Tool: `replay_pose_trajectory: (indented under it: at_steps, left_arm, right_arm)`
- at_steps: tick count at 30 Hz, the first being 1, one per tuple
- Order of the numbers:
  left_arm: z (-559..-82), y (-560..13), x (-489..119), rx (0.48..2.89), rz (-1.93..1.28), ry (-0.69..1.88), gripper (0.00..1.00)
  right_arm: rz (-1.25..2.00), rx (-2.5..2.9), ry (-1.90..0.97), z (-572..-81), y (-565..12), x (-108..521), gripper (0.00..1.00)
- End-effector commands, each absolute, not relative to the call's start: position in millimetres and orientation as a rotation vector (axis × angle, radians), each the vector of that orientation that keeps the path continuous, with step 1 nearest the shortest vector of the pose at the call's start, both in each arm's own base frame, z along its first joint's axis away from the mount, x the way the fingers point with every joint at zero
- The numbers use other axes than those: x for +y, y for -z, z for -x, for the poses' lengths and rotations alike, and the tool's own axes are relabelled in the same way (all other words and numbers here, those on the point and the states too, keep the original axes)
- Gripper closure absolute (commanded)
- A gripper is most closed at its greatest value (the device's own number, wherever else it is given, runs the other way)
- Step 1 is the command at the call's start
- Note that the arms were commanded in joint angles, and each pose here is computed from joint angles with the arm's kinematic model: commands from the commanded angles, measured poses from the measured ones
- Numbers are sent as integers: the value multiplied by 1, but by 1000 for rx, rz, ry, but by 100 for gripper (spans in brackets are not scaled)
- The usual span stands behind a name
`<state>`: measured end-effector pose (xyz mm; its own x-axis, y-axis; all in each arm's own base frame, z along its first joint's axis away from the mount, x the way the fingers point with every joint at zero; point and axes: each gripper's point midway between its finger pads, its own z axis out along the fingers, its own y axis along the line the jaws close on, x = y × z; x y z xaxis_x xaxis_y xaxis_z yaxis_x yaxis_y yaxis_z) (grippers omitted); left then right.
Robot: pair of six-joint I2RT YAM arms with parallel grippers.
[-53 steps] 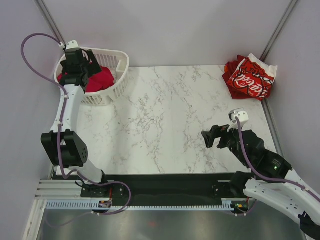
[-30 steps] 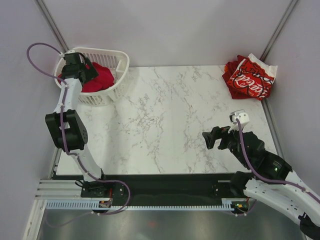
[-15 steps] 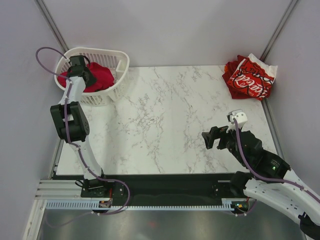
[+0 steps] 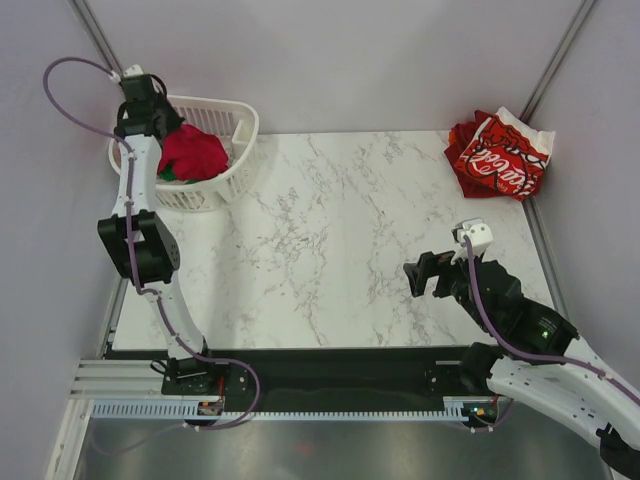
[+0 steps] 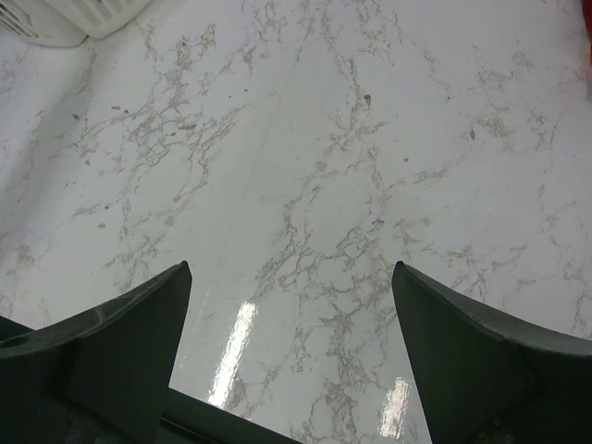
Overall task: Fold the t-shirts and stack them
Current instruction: Grab the tshirt from the pile, then move the tshirt to the center of the board
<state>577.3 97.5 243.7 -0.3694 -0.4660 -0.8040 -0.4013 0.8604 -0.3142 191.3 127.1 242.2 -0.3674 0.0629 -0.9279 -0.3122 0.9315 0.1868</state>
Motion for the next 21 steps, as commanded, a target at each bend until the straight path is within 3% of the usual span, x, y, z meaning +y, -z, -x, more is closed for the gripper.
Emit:
replay_pose_trajectory:
  at_steps: [1,5,8,10,11,12,13,15,21]
  left_arm:
    - [-540,-488,31,1538,381,341,98]
    - [-419,-664,-25,1143,148,447,98]
    - [-356,-699,-37,1037,118,527,95]
    - [-347,-680,-50,1099,71,575,57]
    - [-317,-684,-55,1085,42,587,37]
    - [-333,-646,-57,1182,62,597,26]
    - [-330,-630,-55,1212,86,592,22]
    - [-311,-583,-46,1279,167,563,1]
    - [-285,-435,-41,1551,262,511,0]
  right_arm:
    - [178,1888,-388,-195,-246,127,2]
    - [143,1870,-372,-196,-250,120,2]
    - [109,1847,-368,-195,-254,113,2]
    - [86,1835,-370,-195,-258,110,2]
    - [78,1831,-361,-195,-258,108,2]
    - [67,1825,-361,-195,-260,106,2]
    - [58,1819,-362,-195,-262,104,2]
    - [32,1802,-359,-194,-265,99,2]
    - [-73,1734,-352,-192,-281,79,2]
